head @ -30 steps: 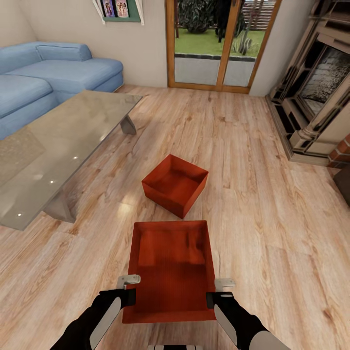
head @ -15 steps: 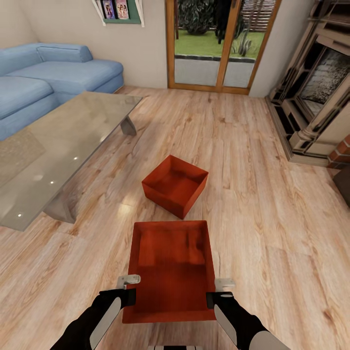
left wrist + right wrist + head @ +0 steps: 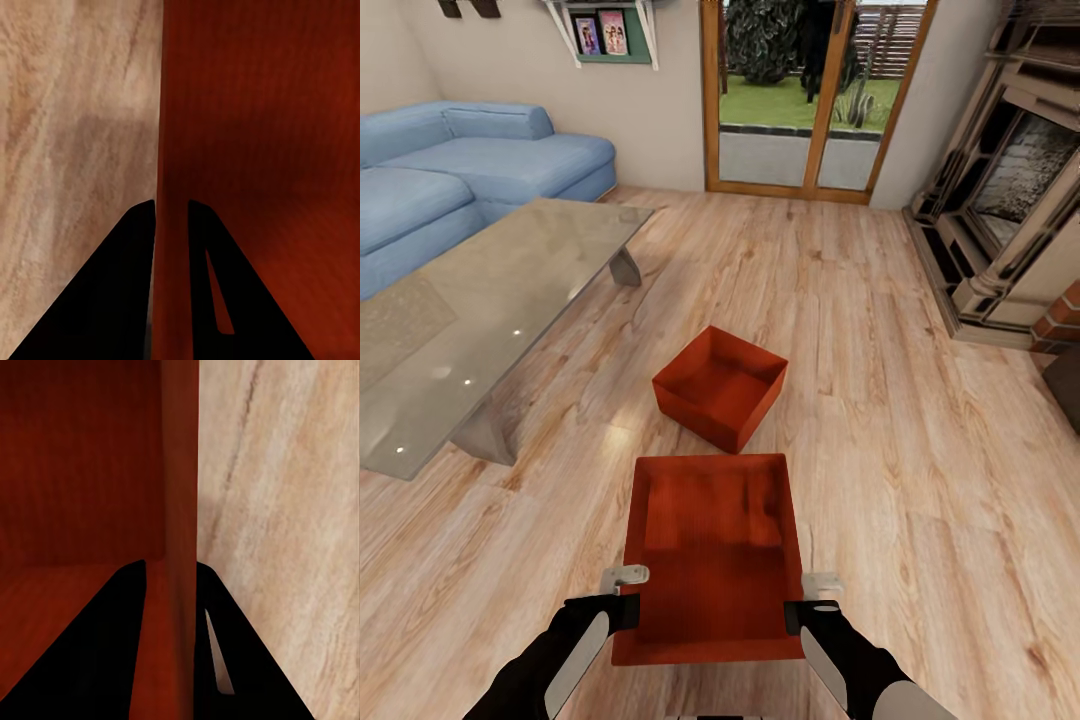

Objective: Move the two storage containers from the living room to the garage. In the garage, place one container on the floor and stack the other container on top of it (either order is fine).

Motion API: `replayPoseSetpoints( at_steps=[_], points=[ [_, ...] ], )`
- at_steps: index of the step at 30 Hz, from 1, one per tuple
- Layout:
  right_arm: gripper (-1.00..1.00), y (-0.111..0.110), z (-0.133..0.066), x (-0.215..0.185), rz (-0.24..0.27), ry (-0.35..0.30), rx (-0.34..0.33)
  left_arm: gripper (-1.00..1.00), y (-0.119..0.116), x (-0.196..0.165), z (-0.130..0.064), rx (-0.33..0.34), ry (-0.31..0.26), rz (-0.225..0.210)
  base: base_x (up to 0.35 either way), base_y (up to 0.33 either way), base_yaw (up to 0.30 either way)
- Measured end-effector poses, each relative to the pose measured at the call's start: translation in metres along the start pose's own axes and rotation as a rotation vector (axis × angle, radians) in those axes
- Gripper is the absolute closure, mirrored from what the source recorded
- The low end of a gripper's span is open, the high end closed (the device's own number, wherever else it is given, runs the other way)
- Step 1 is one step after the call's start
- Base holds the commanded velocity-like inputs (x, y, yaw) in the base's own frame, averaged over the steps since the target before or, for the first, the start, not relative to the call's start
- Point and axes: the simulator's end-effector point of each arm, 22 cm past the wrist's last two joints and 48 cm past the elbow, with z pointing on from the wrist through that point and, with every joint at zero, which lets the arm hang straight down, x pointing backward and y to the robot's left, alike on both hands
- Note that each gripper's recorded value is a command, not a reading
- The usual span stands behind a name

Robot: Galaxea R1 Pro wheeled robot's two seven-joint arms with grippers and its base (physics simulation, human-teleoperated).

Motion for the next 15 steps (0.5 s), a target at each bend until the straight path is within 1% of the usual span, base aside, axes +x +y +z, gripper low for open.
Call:
replayPoseSetpoints(
  at_steps=[15],
  points=[
    [1.0,-0.001,-0.007,-0.011,0.002,-0.024,0.001,1.0,-0.001,-0.009,-0.008,0.002,-0.023,0.0,0.0,0.0,0.0]
  ],
)
